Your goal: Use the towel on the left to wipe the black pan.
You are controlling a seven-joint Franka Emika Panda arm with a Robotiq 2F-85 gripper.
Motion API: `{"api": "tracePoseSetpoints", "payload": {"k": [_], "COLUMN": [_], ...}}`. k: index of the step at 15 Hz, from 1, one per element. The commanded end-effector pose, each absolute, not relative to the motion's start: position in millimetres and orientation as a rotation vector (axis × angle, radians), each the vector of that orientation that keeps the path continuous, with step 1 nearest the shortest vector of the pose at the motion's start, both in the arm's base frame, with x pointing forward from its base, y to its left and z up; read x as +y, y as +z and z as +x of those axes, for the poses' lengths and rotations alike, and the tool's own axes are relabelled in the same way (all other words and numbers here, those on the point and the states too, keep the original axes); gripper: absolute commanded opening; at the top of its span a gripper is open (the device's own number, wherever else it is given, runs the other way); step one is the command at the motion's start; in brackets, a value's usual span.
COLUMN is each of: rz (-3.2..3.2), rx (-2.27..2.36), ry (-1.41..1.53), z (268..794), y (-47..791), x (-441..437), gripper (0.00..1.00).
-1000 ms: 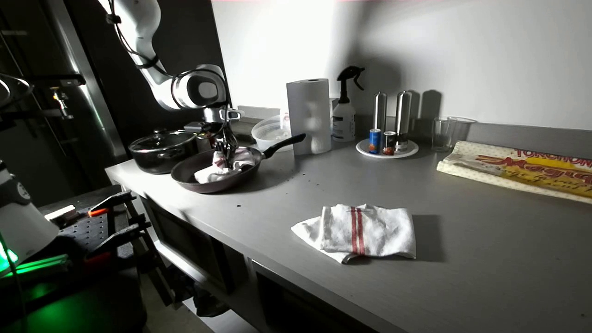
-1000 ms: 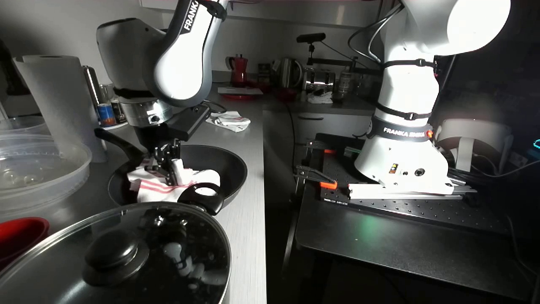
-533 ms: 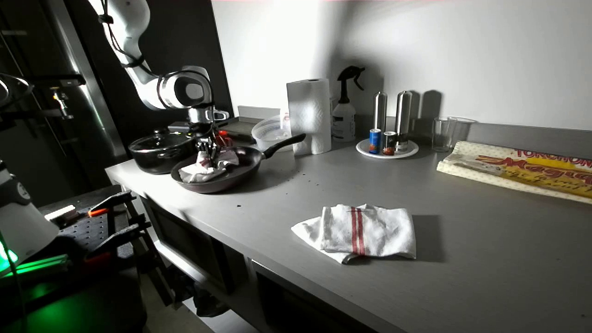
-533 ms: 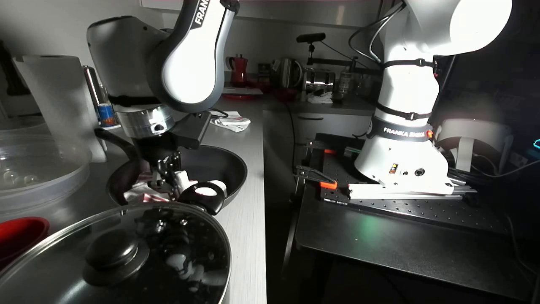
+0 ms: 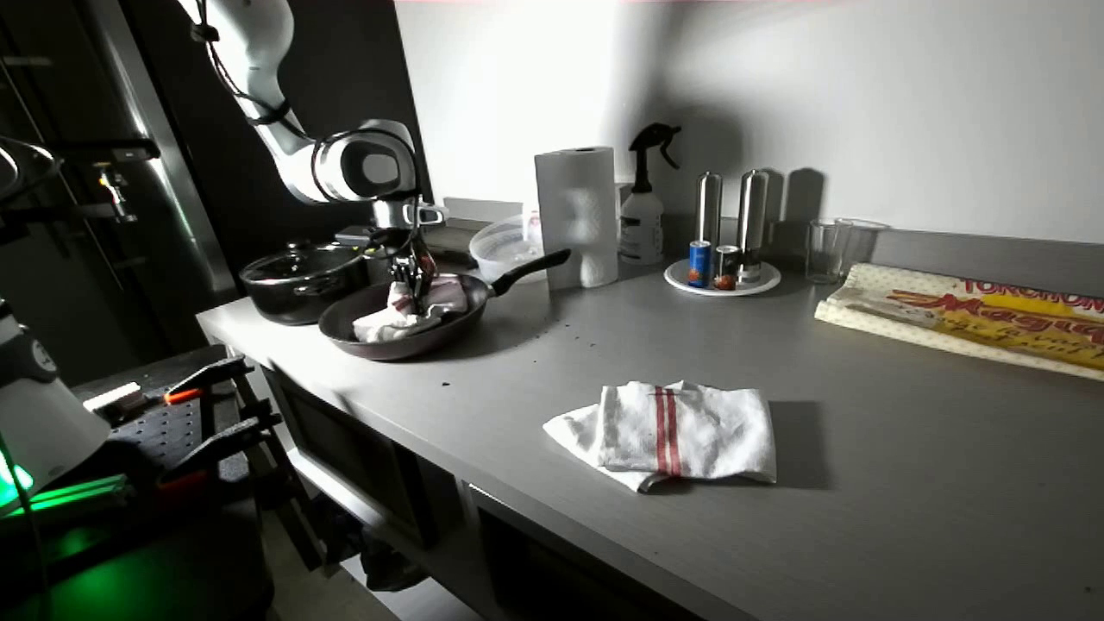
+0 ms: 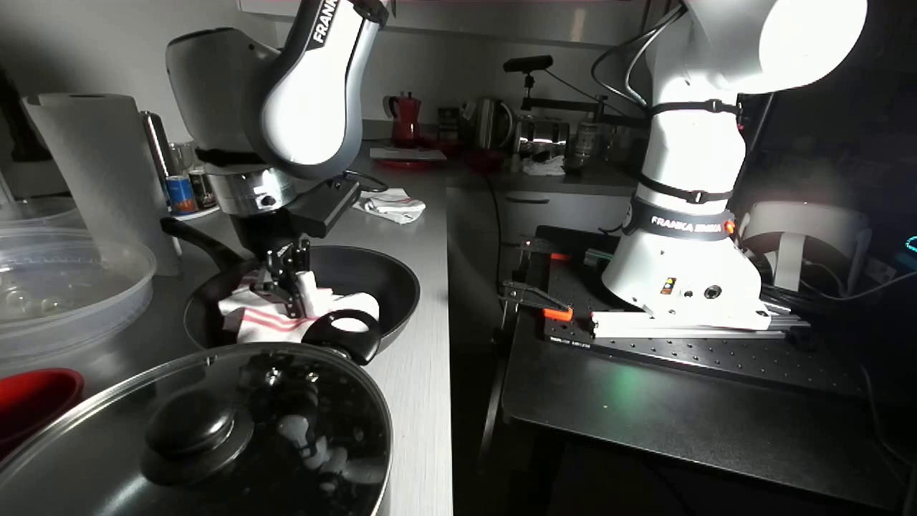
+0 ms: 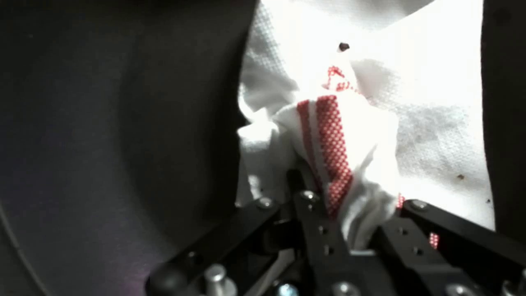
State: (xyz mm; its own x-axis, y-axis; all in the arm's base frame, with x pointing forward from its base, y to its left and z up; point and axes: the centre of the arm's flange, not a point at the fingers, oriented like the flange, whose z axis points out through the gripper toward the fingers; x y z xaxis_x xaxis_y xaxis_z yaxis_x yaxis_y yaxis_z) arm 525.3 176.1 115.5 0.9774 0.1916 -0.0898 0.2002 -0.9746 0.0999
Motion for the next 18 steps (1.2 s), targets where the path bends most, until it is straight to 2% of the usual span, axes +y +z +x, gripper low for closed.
{"api": "tracePoseSetpoints", "payload": {"k": [1, 5, 9, 18], "rz": [3.02, 3.009, 3.015, 3.02], "rx": [0.163, 0.075, 0.094, 0.344], "ry": [-0.101, -0.092, -0.124, -0.266], "z": [555.3, 567.2, 560.2, 487.7], "y": [112.1, 113.7, 110.9, 110.0], "x": [133.3, 104.9, 112.7, 163.7], "gripper": [0.03, 0.03, 0.03, 0.03]}}
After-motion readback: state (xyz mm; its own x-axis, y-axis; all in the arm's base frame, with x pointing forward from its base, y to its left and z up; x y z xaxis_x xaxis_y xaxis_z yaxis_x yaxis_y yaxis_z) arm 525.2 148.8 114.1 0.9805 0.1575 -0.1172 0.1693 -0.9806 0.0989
